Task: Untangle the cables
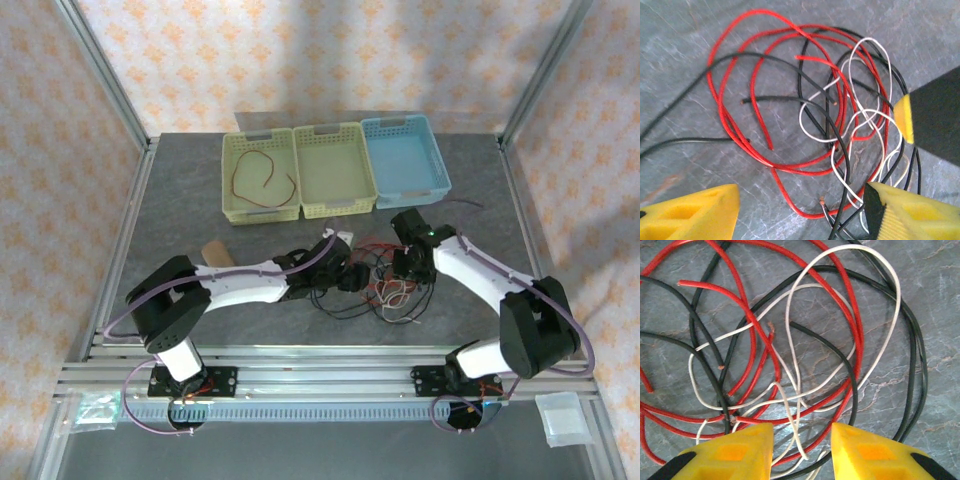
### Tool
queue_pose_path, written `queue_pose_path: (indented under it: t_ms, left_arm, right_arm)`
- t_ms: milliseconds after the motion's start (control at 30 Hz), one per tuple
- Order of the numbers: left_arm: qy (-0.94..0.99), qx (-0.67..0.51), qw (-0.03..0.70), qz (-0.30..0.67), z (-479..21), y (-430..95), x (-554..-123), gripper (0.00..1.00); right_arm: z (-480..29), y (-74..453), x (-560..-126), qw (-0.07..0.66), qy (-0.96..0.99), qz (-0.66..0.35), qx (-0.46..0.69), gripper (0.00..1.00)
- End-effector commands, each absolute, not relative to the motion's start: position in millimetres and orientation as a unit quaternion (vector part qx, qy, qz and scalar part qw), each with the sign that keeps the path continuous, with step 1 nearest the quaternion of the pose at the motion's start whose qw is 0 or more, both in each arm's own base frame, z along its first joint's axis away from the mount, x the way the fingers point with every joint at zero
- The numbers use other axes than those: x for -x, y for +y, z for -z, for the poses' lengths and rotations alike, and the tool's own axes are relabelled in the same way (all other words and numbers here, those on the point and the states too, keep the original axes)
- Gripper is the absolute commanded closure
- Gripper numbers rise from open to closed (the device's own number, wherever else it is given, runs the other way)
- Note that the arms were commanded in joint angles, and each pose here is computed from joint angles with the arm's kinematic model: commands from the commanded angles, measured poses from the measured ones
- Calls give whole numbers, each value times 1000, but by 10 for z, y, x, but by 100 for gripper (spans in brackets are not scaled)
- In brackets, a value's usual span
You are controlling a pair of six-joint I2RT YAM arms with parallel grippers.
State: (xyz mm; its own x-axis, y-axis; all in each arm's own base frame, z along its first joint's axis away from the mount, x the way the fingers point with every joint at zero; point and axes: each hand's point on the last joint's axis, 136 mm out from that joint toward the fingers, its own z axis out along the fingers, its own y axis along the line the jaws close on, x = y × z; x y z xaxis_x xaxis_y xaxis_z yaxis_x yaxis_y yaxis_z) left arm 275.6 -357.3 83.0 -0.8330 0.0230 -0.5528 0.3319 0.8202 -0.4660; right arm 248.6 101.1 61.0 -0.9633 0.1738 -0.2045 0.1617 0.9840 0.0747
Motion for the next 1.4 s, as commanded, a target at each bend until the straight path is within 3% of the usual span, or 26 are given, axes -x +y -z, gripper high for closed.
queue_pose_path:
  t_ms: [0, 500, 867, 1067, 1367]
  left_arm:
    - [900, -97, 263, 333, -823, -3750, -2723, 33]
    - [900, -100, 244, 347, -680, -3857, -2707, 33]
    - [903, -108, 239, 340, -620, -3934, -2753, 34]
    - [897, -109, 243, 352, -649, -4031, -2807, 35]
    - [910, -113, 214, 336, -373, -4080, -2789, 36]
  right_arm:
    - [-551, 976, -2468, 98, 992, -25, -70, 66]
    - [-368, 1035, -2526, 91, 992, -42, -70, 70]
    - [-397, 977, -2522, 96, 993, -27, -69, 87]
    - [-647, 1038, -2596, 128, 988, -51, -62, 100]
    - [-1304, 1101, -2752, 192, 977, -80, -54, 100]
